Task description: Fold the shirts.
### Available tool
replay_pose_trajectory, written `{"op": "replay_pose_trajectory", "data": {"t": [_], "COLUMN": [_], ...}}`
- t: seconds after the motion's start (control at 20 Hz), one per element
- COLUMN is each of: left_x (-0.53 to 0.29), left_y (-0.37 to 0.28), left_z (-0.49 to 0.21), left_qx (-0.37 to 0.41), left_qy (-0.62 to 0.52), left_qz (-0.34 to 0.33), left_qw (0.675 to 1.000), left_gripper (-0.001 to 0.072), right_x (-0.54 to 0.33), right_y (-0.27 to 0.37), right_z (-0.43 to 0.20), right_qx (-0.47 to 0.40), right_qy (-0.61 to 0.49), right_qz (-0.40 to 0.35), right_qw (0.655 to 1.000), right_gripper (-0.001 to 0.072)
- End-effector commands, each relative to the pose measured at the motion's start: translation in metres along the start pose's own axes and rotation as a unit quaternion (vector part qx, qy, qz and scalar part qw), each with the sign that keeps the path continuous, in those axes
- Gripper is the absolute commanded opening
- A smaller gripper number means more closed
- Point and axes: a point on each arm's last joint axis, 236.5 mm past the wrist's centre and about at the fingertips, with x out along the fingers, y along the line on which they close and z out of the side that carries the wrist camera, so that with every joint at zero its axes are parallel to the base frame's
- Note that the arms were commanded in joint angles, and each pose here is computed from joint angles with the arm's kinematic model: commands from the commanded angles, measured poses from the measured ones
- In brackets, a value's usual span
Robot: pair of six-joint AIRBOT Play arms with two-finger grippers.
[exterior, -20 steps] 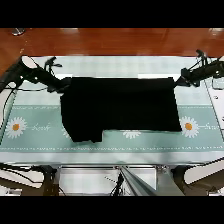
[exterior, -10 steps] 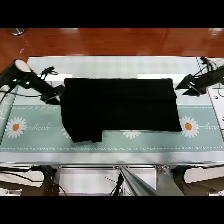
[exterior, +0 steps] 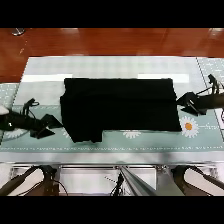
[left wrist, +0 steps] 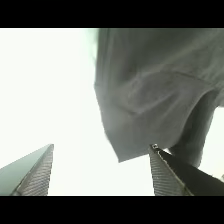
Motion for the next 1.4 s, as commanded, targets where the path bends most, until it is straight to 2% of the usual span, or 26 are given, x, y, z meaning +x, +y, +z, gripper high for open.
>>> {"op": "replay_pose_trajectory", "data": {"t": [0.0,0.2,0.45,0.5,0.55,0.6,0.75,0.8,1.05,1.2,1.35], "left_x": [0.022,0.048,0.067,0.068,0.069,0.068,0.063,0.062,0.057,0.057,0.057], "left_y": [-0.008,-0.015,-0.037,-0.033,-0.027,-0.025,-0.029,-0.032,-0.038,-0.038,-0.038], "left_z": [-0.005,-0.008,-0.008,-0.010,-0.011,-0.013,-0.017,-0.019,-0.016,-0.016,-0.016], "left_qx": [-0.057,-0.056,0.010,0.028,0.036,0.039,0.043,0.046,0.053,0.053,0.053], "left_qy": [-0.090,-0.109,-0.121,-0.119,-0.115,-0.110,-0.096,-0.091,-0.092,-0.092,-0.092], "left_qz": [-0.065,-0.088,-0.085,-0.076,-0.065,-0.063,-0.078,-0.082,-0.087,-0.087,-0.088], "left_qw": [0.992,0.989,0.989,0.990,0.991,0.991,0.991,0.991,0.991,0.991,0.991], "left_gripper": [0.0702,0.0701,0.0692,0.0557,0.0238,0.0022,0.0024,0.0024,0.0024,0.0025,0.0025], "right_x": [0.006,0.005,-0.006,-0.014,-0.021,-0.026,-0.038,-0.037,-0.019,-0.004,0.017], "right_y": [0.014,0.025,0.006,-0.013,-0.038,-0.061,-0.121,-0.128,-0.119,-0.102,-0.090], "right_z": [-0.014,-0.014,-0.004,-0.002,-0.009,-0.024,-0.078,-0.085,-0.098,-0.094,-0.083], "right_qx": [0.010,0.017,0.053,0.078,0.104,0.120,0.154,0.165,0.177,0.175,0.157], "right_qy": [-0.014,-0.014,-0.034,-0.040,-0.032,-0.007,0.069,0.072,0.094,0.105,0.103], "right_qz": [0.042,0.066,0.062,0.046,0.020,-0.014,-0.133,-0.146,-0.115,-0.069,-0.055], "right_qw": [0.999,0.998,0.996,0.995,0.994,0.993,0.977,0.973,0.973,0.977,0.981], "right_gripper": [0.0623,0.0621,0.0621,0.0622,0.0621,0.0621,0.0621,0.0622,0.0622,0.0622,0.0622]}}
